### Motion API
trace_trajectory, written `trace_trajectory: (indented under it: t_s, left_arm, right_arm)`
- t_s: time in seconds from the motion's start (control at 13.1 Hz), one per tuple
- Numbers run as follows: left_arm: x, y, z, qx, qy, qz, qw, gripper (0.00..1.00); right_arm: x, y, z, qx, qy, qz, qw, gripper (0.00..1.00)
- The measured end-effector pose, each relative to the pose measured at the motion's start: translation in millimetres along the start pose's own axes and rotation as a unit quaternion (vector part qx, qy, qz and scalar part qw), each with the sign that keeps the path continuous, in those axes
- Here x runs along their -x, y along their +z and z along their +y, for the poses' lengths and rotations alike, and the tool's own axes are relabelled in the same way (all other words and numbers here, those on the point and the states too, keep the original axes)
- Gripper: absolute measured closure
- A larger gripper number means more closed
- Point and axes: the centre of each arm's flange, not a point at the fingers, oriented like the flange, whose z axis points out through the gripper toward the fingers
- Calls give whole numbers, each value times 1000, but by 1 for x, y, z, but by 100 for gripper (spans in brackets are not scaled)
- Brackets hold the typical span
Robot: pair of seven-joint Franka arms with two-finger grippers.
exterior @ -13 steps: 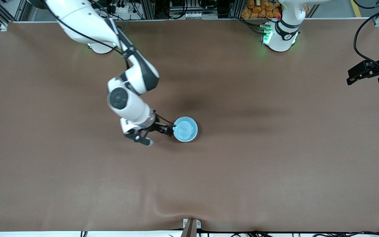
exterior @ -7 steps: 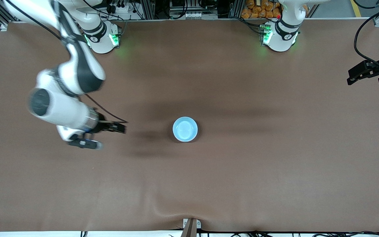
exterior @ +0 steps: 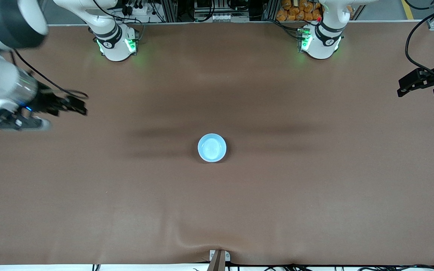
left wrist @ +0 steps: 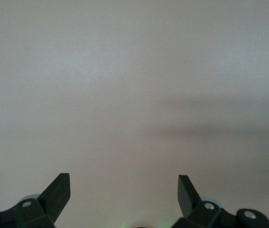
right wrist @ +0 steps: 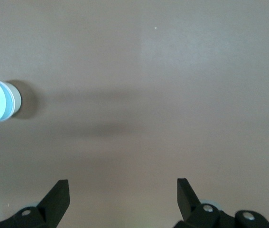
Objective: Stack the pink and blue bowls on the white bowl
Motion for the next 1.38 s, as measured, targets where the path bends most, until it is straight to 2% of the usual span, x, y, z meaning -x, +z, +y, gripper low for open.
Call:
trace_trajectory:
  t_s: [0.31,0.84,1.15,1.38]
  left_arm:
    - [0,-1,4,14,2,1,1000,0]
    - [0,-1,4,21,0,0,1000,0]
    - [0,-5,3,22,0,4,1000,0]
    - [0,-5,3,22,0,3,1000,0]
  right_arm:
    - [21,-48,17,13,3,0,1000,0]
    - [21,-51,29,23,9,0,1000,0]
    - [21,-58,61,21,0,6,1000,0]
    - [20,-57,63,21,-1,3,1000,0]
